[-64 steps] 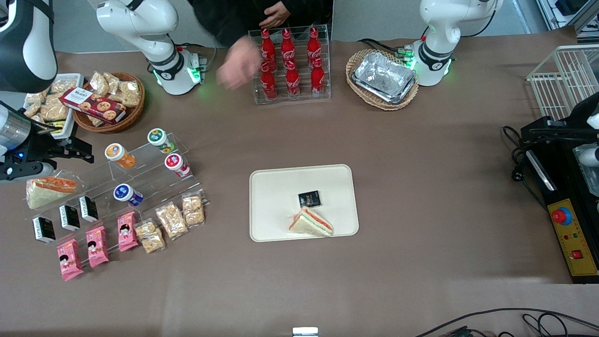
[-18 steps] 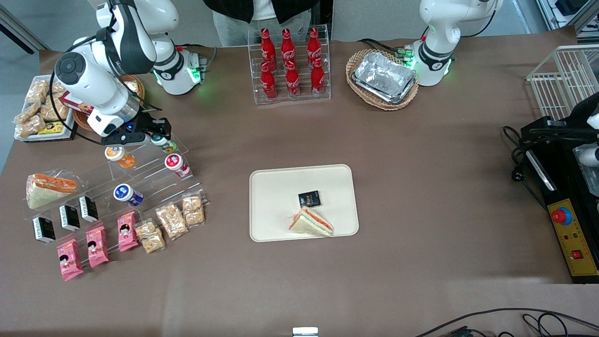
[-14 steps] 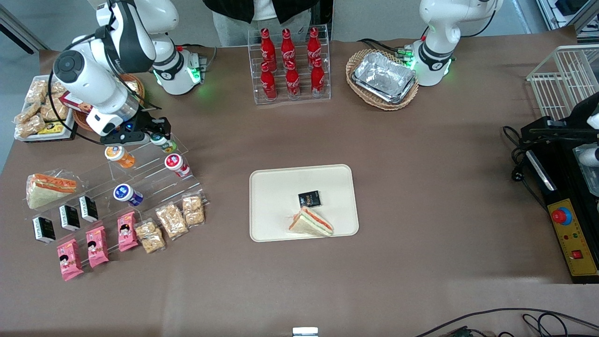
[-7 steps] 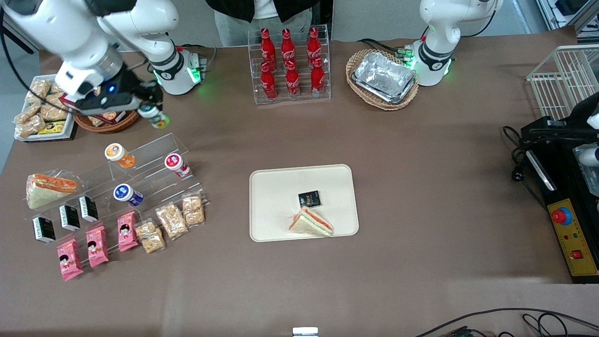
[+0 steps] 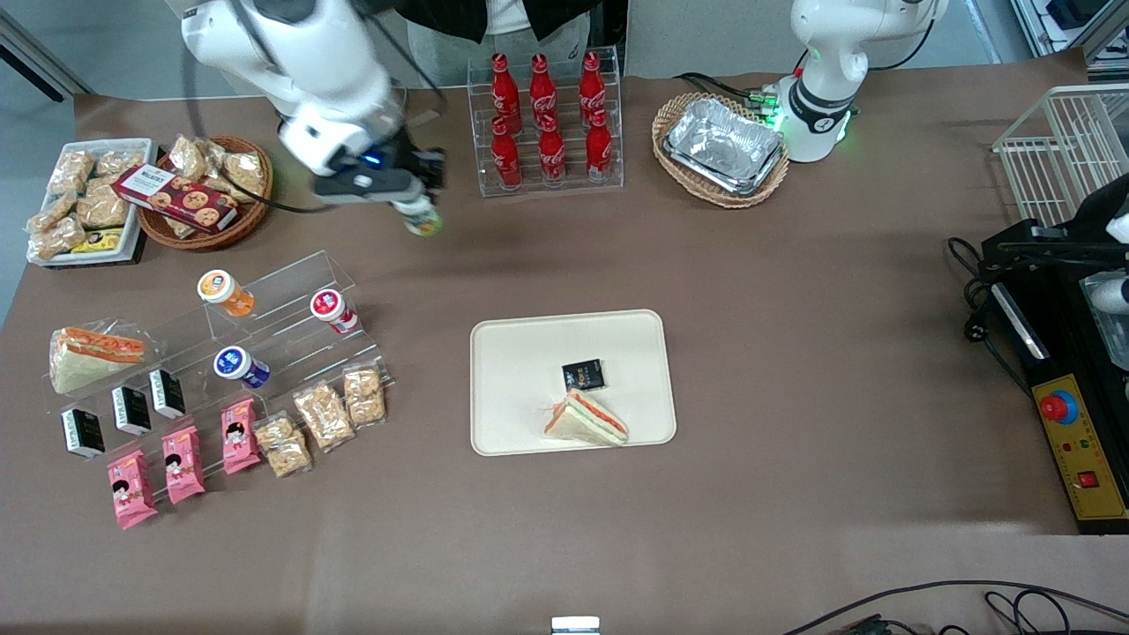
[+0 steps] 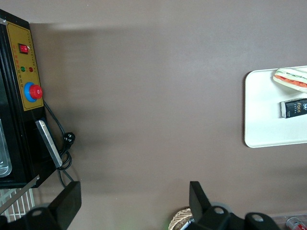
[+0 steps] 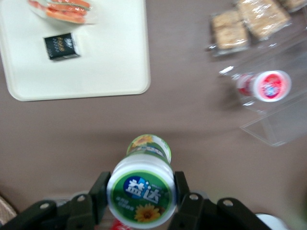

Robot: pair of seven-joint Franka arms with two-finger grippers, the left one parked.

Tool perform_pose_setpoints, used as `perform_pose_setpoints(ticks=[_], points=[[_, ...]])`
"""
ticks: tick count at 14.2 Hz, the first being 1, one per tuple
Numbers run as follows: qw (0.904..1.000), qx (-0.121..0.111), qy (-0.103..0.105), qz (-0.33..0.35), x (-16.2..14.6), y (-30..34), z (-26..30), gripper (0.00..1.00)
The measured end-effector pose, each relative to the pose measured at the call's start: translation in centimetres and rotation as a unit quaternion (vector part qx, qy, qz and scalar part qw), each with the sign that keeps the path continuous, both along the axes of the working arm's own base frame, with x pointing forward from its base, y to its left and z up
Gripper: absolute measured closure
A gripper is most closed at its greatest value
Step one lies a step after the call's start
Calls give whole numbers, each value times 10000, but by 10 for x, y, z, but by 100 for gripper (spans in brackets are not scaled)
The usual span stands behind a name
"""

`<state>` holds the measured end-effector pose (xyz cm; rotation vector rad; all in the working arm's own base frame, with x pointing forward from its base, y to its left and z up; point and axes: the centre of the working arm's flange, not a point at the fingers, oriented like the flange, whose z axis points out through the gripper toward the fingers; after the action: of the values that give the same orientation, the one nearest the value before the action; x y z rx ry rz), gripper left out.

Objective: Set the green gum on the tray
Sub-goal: 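Lift the green gum bottle up out of the rack, then carry the bottle over the cream tray and lower it beside the black box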

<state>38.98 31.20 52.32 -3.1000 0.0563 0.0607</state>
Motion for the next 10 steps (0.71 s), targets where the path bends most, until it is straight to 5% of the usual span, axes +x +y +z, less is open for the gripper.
perform_pose_setpoints(ticks=[3, 10], points=[[9994, 193, 19, -273, 16, 44, -56, 41], [9996, -52, -67, -287, 62, 82, -215, 41]])
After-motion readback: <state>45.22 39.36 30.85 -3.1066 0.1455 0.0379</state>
